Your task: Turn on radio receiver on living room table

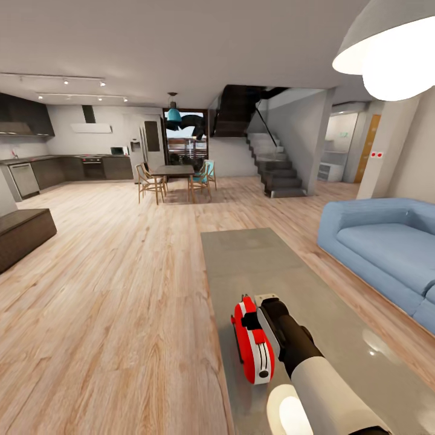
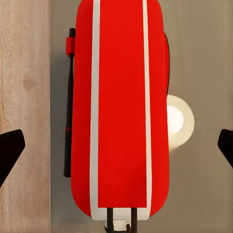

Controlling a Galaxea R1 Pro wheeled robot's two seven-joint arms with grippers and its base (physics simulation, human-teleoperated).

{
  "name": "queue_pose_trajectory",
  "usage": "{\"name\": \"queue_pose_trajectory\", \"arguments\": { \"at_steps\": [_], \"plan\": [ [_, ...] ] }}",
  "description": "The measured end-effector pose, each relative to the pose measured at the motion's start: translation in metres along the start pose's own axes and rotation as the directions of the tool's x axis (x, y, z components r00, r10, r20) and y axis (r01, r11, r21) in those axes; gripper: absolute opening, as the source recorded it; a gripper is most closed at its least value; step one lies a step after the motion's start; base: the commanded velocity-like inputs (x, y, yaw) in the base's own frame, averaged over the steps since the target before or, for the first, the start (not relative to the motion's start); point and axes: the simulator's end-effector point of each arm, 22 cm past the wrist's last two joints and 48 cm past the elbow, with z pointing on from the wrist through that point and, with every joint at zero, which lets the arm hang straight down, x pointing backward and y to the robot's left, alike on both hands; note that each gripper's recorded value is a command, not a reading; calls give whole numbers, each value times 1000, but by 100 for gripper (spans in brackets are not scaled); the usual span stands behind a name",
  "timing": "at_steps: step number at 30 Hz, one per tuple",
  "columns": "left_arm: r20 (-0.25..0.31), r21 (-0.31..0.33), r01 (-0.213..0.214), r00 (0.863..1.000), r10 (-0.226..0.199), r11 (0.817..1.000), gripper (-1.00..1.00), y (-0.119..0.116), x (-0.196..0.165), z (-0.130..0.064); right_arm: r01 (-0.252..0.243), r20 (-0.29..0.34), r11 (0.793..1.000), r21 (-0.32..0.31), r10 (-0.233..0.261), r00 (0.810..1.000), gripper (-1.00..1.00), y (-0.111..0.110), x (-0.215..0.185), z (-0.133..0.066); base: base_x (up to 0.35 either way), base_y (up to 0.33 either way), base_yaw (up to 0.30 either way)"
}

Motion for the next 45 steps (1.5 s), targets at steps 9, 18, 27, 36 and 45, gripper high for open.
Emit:
{"name": "queue_pose_trajectory", "arguments": {
  "at_steps": [9, 18, 27, 36, 45],
  "plan": [
    [-2, 0, 0, 1000, 0, 1000, 100, 0, 2, 1, 0, 0, 1000, -1, 0, 1000, 100, 0, 1, 1, 0, 0, 0],
    [-1, 0, 0, 1000, 0, 1000, 100, 1, 11, 11, 0, 0, 1000, -2, 0, 1000, 100, 2, 10, 12, 0, 0, 0],
    [-2, 1, 0, 1000, 0, 1000, 100, 1, 11, 11, 0, 0, 1000, -2, 0, 1000, 100, 2, 10, 12, 0, 0, 0],
    [-2, 0, 0, 1000, 0, 1000, 100, 1, 20, 19, 0, -1, 1000, -2, 0, 1000, 100, 2, 19, 21, 0, 0, 0],
    [-2, 2, -1, 1000, 1, 1000, 100, 2, 24, 23, 0, -1, 1000, -1, 0, 1000, 100, 3, 23, 25, 0, 0, 0]
  ]
}}
